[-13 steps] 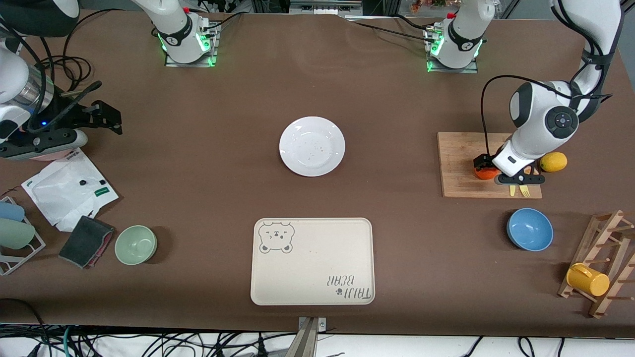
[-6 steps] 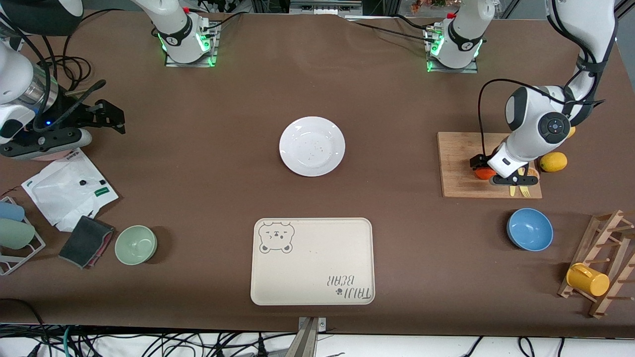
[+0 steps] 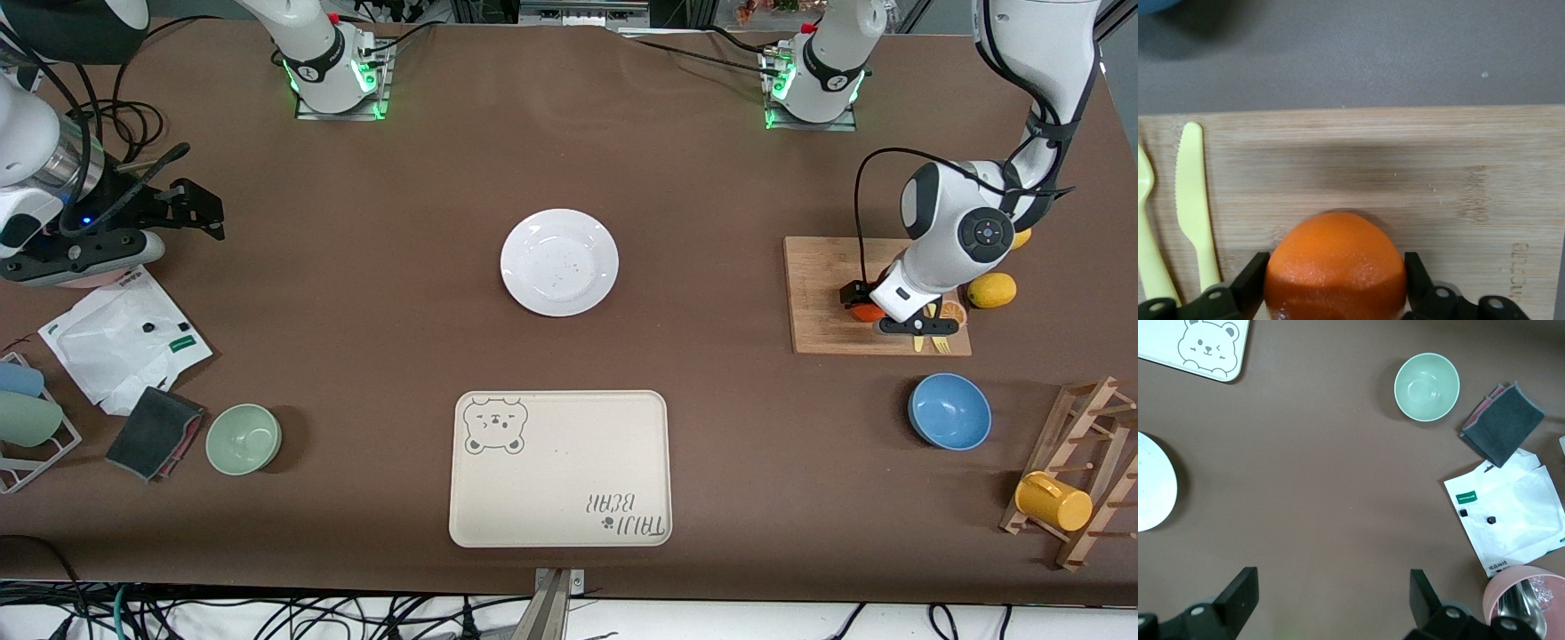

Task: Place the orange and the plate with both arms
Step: 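Close the left gripper on the orange and lift it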

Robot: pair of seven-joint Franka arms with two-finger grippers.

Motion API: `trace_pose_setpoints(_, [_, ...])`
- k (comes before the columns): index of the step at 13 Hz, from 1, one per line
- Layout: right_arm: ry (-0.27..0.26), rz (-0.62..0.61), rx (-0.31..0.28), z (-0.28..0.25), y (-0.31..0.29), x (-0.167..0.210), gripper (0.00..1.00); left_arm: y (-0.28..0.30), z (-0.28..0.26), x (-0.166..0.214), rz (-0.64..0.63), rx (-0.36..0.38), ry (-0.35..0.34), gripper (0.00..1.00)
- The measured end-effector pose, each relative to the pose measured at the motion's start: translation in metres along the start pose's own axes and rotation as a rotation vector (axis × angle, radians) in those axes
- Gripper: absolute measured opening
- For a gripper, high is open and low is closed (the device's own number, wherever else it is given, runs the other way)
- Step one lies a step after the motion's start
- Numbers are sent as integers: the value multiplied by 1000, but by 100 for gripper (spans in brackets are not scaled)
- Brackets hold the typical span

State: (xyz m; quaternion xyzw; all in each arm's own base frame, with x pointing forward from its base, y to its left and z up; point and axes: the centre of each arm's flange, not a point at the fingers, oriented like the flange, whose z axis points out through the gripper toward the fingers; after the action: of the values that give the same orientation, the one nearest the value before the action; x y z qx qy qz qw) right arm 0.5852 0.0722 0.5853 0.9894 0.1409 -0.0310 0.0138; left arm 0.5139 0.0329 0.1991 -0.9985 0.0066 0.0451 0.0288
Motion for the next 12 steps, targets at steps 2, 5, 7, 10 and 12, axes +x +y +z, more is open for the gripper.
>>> trace_pose_setpoints(2, [0, 0, 0, 0, 0, 0, 100, 0, 0, 0, -1, 0, 0, 81])
trace_pose_setpoints(5, [0, 0, 0, 0, 0, 0, 100, -1, -1, 1, -1, 0, 3, 81])
trace_pose_setpoints(7, [0, 0, -1, 0, 0, 0, 100, 0, -12, 6, 1, 1, 21, 81])
trace_pose_setpoints(10, [0, 0, -1, 0, 0, 0, 100, 19, -58, 22, 37, 5, -13, 81])
trace_pose_setpoints(12, [0, 0, -1, 0, 0, 0, 100, 35, -107, 38, 51, 12, -51, 81])
